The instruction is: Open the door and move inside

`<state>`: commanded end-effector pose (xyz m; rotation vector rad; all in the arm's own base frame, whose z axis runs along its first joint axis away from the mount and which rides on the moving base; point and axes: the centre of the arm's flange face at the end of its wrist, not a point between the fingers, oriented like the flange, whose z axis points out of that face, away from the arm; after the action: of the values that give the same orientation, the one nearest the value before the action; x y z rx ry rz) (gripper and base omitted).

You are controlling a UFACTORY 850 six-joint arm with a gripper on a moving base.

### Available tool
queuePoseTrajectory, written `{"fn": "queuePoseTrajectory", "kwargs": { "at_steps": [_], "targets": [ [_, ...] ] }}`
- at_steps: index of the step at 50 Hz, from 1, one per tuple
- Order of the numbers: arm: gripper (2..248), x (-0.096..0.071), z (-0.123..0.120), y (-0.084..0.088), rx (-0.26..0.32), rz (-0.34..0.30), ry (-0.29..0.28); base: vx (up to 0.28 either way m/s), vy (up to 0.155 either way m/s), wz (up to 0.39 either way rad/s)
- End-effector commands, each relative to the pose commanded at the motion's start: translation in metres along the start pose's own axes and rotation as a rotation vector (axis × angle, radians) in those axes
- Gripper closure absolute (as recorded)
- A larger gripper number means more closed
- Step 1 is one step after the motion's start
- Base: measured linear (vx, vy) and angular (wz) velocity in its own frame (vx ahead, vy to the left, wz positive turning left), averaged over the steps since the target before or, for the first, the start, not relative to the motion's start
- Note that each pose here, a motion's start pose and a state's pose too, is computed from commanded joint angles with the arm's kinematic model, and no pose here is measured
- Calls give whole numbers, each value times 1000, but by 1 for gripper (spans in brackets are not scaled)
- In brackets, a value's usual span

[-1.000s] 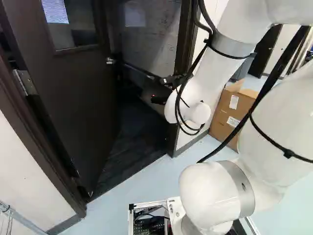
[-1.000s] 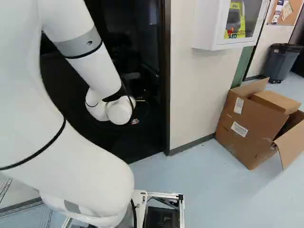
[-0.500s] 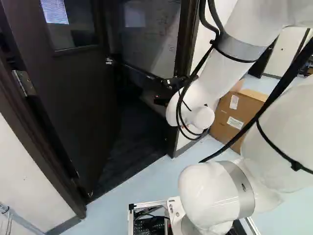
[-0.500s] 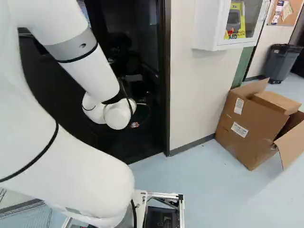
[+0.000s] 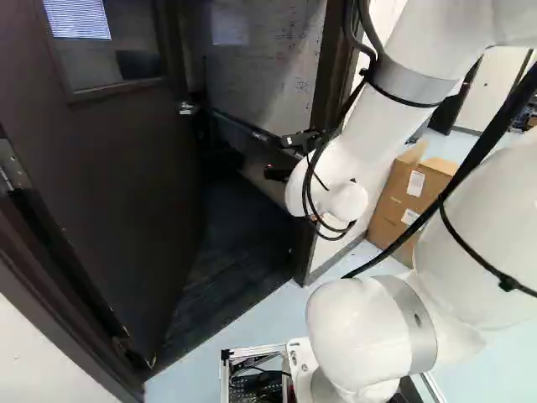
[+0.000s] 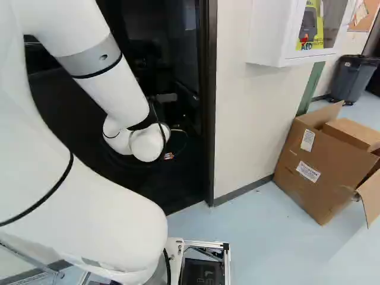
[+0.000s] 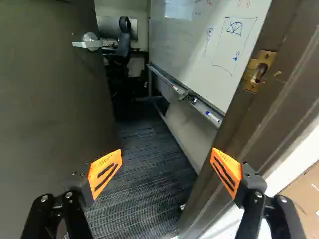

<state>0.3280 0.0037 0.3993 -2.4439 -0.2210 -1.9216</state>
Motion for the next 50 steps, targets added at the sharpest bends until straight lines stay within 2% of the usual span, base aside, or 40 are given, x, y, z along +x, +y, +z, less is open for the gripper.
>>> {"fn": "queuePoseTrajectory", "kwargs": {
  "at_steps": [16,37,50],
  "targets": [
    [3,0,0,0,0,0,0,151,119,-31],
    [3,0,0,0,0,0,0,88,79,-14],
    [3,0,0,0,0,0,0,76,96,134]
  ]
}}
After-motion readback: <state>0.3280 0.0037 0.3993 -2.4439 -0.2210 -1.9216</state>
